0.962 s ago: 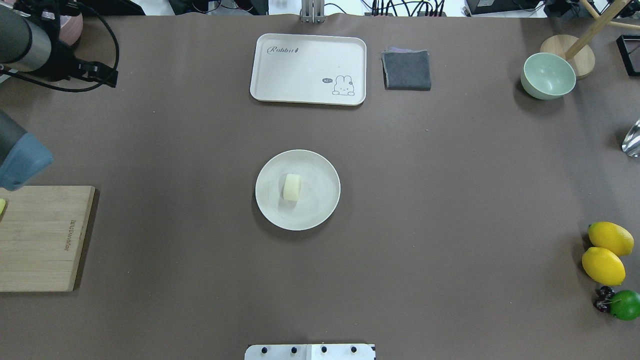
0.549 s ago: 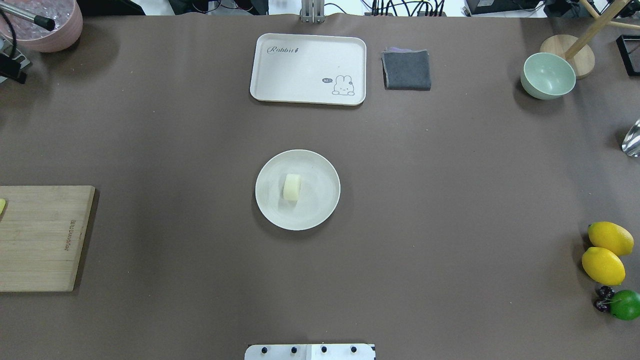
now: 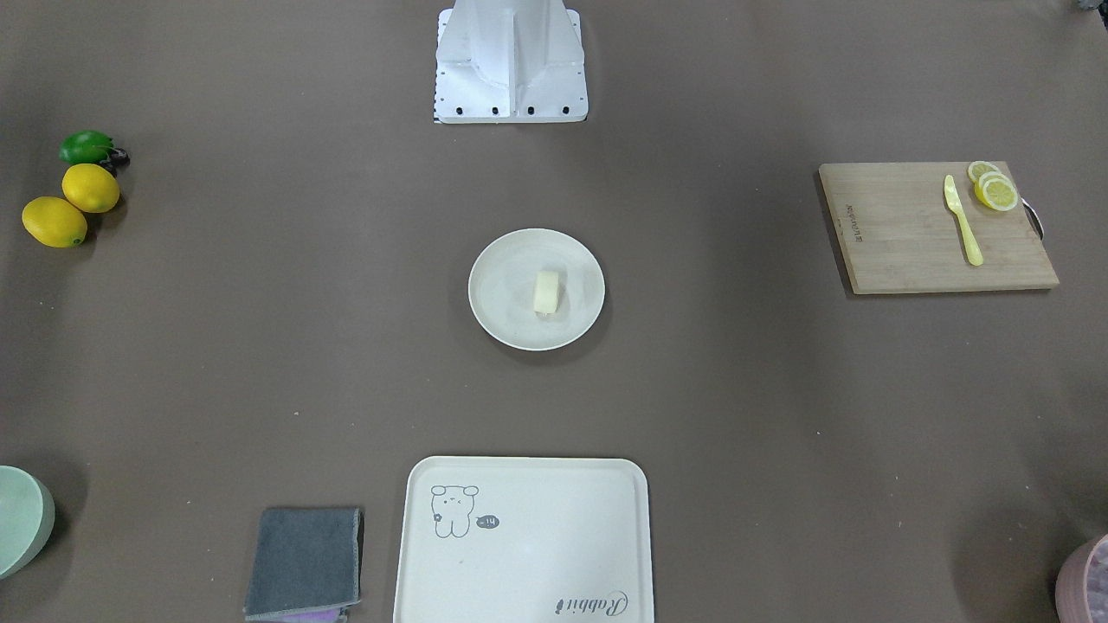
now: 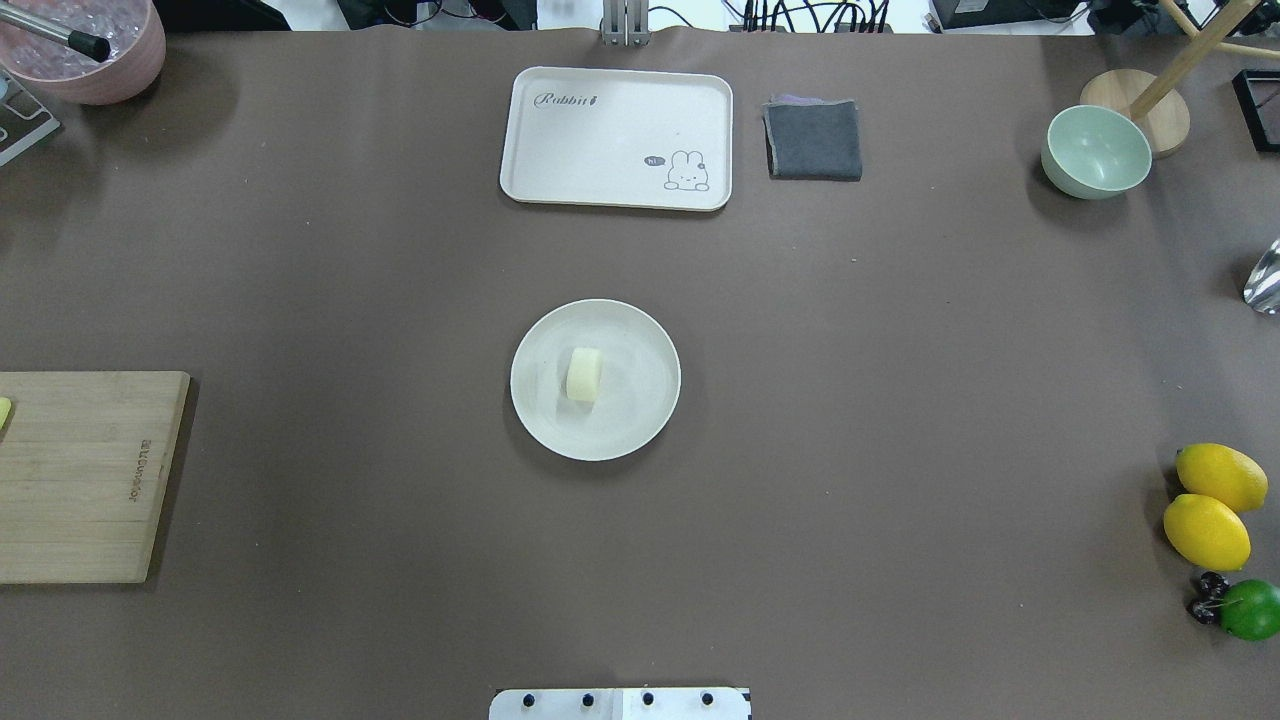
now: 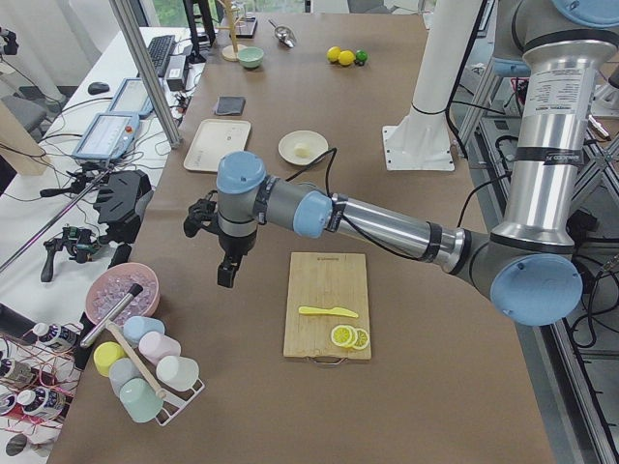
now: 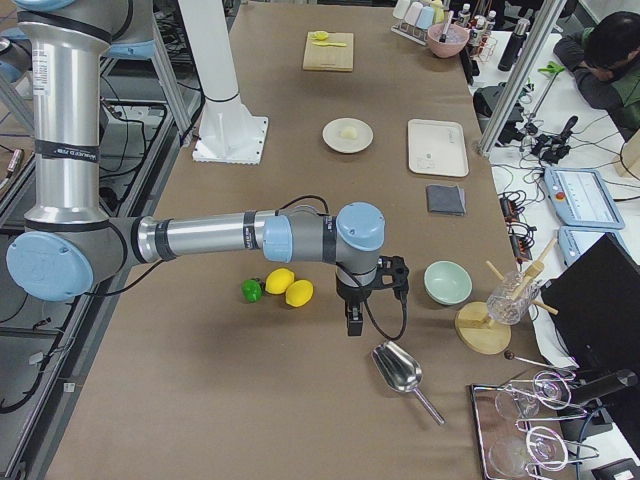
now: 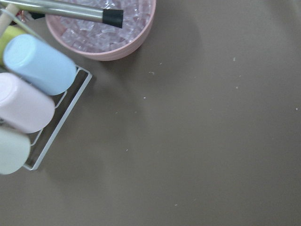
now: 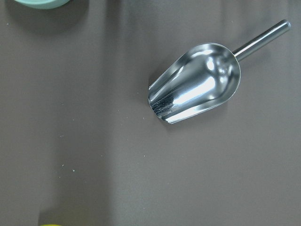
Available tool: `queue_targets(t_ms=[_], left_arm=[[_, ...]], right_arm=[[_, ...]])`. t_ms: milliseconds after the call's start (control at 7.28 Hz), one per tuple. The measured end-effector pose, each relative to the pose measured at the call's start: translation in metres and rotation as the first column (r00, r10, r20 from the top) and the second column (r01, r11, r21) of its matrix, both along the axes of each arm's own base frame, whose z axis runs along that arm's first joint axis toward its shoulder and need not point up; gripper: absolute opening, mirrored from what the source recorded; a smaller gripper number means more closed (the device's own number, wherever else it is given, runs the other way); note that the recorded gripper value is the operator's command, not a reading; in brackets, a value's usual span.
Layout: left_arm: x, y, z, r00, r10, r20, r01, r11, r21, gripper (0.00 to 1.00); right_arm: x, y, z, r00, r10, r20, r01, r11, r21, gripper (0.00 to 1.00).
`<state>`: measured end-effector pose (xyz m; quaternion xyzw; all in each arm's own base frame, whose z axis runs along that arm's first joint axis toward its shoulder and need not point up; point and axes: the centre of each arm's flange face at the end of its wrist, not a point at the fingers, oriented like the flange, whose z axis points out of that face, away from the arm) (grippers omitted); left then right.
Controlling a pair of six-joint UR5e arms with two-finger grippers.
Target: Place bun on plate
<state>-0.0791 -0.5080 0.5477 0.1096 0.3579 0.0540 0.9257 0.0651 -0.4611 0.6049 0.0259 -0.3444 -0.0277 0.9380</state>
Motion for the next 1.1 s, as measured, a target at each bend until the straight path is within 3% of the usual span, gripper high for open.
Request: queue_targets(t_ms=[275, 549, 1099], left_arm=[[-0.012, 0.037, 0.041, 0.999, 0.002, -0.034, -0.005, 0.996, -0.090, 0.98], [-0.013, 0.057, 0.063, 0.999, 0.001, -0.041, -0.006, 0.991, -0.133, 0.98], [-0.012, 0.064, 0.098, 0.999, -0.004, -0.038, 0.000, 0.994, -0.107, 0.98]], right_arm=[[0.000, 0.000, 0.000, 1.000, -0.001, 0.002, 0.001, 1.000, 0.003, 1.00], [0.000, 0.001, 0.001, 1.000, -0.001, 0.004, 0.001, 1.000, 0.000, 1.00], [-0.001, -0.001, -0.001, 1.000, -0.002, 0.009, 0.002, 1.000, 0.006, 1.00]])
